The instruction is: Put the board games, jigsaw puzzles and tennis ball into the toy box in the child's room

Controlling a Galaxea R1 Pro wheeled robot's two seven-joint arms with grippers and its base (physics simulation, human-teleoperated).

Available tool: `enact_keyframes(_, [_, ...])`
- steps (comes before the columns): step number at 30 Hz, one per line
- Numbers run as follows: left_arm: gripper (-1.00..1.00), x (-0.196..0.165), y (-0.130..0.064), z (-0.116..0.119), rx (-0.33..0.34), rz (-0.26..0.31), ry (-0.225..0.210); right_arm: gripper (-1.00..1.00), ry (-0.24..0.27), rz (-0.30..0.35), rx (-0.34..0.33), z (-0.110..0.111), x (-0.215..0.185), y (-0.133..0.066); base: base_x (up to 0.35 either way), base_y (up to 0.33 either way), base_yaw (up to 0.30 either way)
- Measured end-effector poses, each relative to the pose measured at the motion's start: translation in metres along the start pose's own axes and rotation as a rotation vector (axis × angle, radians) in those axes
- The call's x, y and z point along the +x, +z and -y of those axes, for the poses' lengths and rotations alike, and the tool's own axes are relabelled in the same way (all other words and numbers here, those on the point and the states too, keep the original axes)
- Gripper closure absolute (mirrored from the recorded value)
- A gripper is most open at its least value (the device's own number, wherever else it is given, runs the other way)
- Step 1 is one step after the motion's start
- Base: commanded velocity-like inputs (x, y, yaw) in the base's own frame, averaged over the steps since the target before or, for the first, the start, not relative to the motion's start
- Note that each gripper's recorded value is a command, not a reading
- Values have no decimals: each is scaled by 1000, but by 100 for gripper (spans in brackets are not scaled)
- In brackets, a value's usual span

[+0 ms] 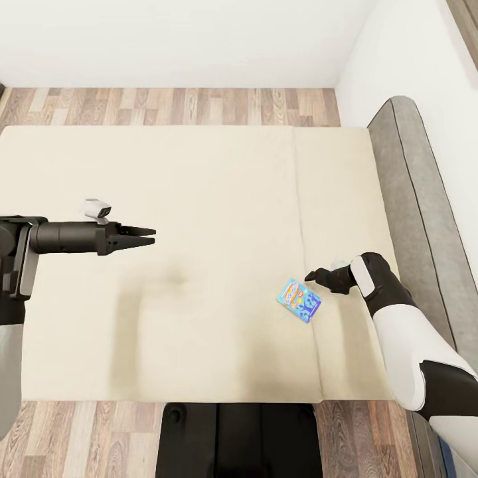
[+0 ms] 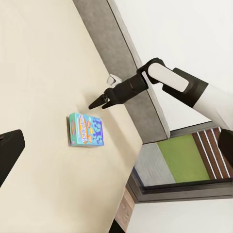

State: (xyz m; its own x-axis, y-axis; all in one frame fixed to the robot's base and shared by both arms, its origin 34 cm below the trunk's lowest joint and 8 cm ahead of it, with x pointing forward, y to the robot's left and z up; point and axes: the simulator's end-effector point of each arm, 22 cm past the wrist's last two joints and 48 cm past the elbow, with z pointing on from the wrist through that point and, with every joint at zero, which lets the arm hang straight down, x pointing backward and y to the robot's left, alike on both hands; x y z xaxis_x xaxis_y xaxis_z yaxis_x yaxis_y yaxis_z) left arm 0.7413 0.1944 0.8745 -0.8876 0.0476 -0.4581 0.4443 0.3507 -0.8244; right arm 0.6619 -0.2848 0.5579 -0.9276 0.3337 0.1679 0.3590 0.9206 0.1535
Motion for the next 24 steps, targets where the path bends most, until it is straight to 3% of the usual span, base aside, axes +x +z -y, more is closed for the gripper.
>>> enact_keyframes(24, [-100, 0, 0, -1, -2, -1, 0, -100, 2, -3, -1, 1, 1, 0, 0, 0, 0])
